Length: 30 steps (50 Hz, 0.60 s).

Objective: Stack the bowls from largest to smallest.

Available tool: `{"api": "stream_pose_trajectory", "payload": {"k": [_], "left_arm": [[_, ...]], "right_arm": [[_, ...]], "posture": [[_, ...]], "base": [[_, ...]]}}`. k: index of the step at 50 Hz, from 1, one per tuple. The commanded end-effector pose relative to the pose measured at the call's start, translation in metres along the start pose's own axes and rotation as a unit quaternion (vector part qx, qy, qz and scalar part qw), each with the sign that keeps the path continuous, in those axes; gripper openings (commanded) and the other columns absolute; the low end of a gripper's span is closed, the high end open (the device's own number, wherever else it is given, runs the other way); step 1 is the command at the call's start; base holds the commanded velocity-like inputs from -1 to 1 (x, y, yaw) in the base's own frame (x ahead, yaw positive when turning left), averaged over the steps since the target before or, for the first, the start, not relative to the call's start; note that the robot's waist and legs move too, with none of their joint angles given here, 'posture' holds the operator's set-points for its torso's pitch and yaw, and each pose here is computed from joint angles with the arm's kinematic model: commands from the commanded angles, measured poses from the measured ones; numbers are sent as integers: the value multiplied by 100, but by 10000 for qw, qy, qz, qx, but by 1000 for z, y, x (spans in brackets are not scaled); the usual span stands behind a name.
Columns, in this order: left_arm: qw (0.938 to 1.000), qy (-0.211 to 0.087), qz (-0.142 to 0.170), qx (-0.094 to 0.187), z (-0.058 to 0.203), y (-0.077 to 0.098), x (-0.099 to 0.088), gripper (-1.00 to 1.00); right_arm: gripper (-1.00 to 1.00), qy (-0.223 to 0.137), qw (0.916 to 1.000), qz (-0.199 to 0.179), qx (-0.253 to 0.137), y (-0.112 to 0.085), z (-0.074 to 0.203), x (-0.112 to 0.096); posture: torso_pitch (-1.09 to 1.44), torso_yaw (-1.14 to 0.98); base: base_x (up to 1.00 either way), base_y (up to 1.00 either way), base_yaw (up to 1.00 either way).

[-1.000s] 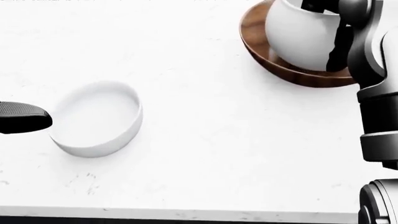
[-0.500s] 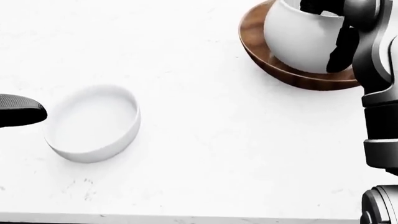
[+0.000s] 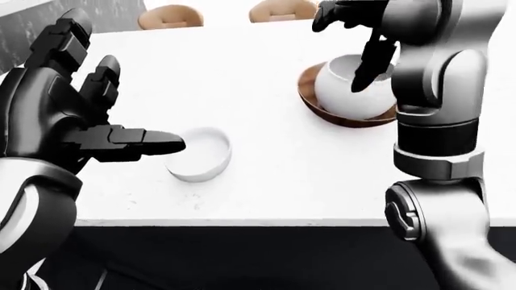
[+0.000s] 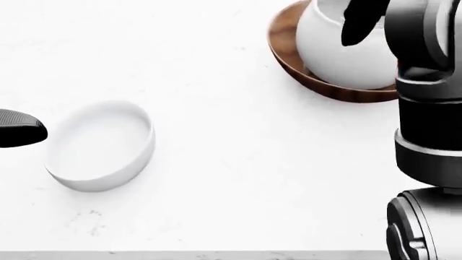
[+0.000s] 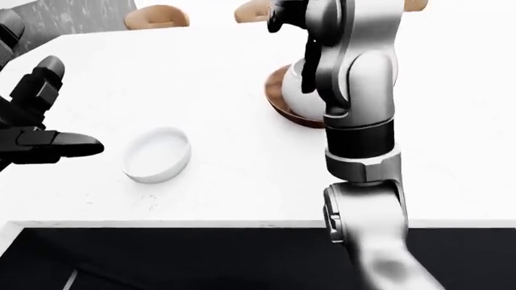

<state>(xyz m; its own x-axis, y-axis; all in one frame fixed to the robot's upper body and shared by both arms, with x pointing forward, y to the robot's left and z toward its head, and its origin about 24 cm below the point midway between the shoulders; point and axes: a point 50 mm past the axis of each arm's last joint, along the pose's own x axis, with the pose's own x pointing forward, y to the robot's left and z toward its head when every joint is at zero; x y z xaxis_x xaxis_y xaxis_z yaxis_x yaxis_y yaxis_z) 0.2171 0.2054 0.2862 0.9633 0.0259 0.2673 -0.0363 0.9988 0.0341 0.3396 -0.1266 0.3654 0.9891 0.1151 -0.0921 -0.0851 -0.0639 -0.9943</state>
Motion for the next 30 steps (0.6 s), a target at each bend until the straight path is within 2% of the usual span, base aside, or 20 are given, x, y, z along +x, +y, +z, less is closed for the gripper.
{"api": "stream_pose_trajectory", "payload": {"k": [1, 5, 9, 16, 23, 27, 30], "left_arm": [[9995, -309, 106, -20, 10, 5, -1, 100], [9994, -303, 167, -34, 9, 10, -3, 100], [9993, -291, 219, -55, 8, 15, -5, 100], [9991, -273, 306, -45, 7, 22, -10, 100], [9990, -233, 366, -51, 3, 27, -12, 100], [9990, -215, 375, -61, 1, 27, -13, 100], [9990, -217, 380, -67, 1, 27, -14, 100]], "right_arm": [[47, -378, 9986, -362, 67, -15, 21, -14], [44, -1074, 9930, -488, -26, -12, 65, -30], [43, -1375, 9891, -528, -97, -7, 84, -37], [33, -2263, 9721, -603, -162, 13, 123, -42], [27, -2806, 9584, -481, -198, 48, 145, -36], [25, -3083, 9500, -463, -200, 62, 157, -38], [24, -3180, 9471, -376, -223, 70, 162, -40]], "posture": [[0, 0], [0, 0], [0, 0], [0, 0], [0, 0], [0, 0], [0, 0]], "base": [[0, 0, 0], [0, 0, 0], [0, 0, 0], [0, 0, 0], [0, 0, 0], [0, 0, 0], [0, 0, 0]]}}
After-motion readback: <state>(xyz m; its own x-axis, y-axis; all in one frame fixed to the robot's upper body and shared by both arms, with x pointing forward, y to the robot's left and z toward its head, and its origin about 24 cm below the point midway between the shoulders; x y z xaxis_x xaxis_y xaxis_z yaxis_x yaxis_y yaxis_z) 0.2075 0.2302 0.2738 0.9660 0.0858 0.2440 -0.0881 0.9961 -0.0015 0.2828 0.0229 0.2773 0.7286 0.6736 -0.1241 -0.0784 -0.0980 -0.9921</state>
